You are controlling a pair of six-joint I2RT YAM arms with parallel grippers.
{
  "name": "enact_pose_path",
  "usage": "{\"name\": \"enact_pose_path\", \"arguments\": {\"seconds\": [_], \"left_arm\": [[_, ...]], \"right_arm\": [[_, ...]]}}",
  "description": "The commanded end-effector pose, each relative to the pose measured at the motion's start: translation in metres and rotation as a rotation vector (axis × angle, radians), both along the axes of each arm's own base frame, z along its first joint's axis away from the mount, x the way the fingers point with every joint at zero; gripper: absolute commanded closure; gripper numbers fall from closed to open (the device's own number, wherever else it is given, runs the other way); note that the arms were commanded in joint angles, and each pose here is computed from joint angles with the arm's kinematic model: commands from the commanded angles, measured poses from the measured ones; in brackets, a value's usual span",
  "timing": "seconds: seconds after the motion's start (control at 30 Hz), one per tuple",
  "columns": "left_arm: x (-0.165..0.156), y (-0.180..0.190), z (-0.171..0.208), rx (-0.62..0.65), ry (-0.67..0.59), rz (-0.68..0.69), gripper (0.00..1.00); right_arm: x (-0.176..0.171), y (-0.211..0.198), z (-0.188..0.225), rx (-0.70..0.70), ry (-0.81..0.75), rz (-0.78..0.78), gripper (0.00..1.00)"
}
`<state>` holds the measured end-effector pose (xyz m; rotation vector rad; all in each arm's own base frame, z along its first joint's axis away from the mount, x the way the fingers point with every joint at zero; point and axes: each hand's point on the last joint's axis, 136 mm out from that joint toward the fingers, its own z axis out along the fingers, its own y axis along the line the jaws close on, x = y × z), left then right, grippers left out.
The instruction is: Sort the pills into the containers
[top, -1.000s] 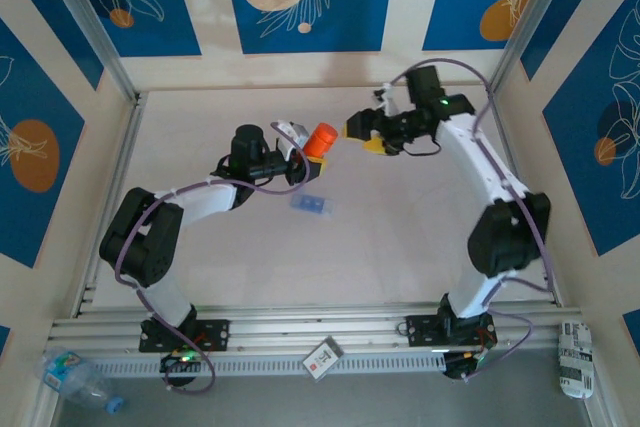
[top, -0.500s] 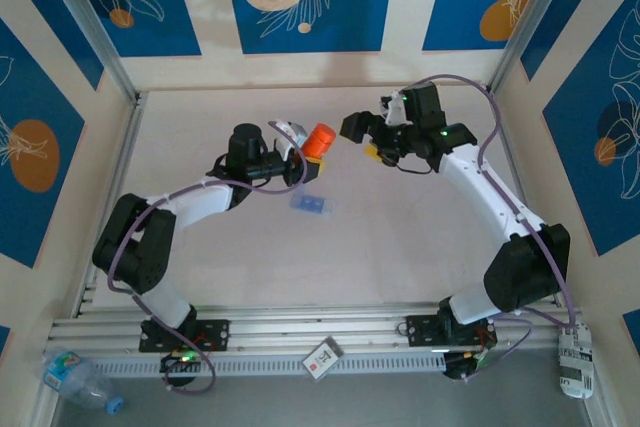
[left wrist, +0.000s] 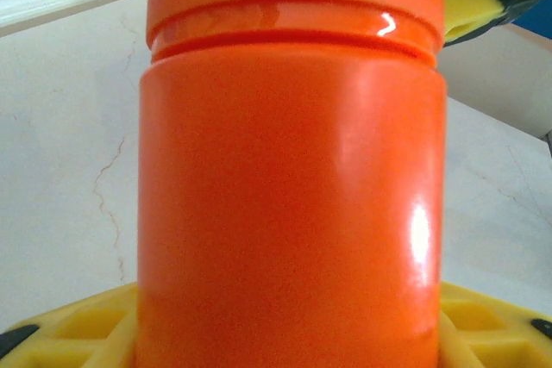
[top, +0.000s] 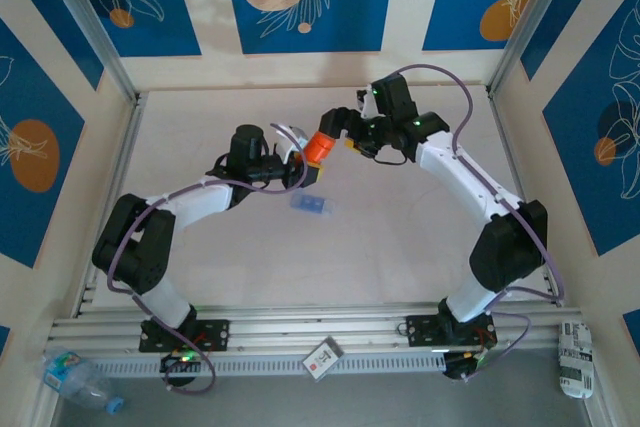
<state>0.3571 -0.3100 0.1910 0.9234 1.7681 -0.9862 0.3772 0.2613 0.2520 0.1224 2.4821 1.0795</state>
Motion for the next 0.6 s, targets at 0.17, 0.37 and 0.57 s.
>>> {"name": "enact_pose_path", "arguments": {"seconds": [0.17,0.37,0.57], "left_arm": [[-0.002,-0.005,0.03,-0.039,-0.069,-0.039,1.0],[-0.002,-0.005,0.029,-0.041,-0.066,-0.038,1.0],[-0.001,-0.005,0.03,-0.043,-0.066,-0.036,1.0]], "right_arm": [[0.003,0.016,0.003,-0.003,-0.003,0.031,0.2],[0.003,0.021,0.0,0.005,0.003,0.049,0.3],[0.001,0.026,-0.002,0.013,0.002,0.082,0.45]]}}
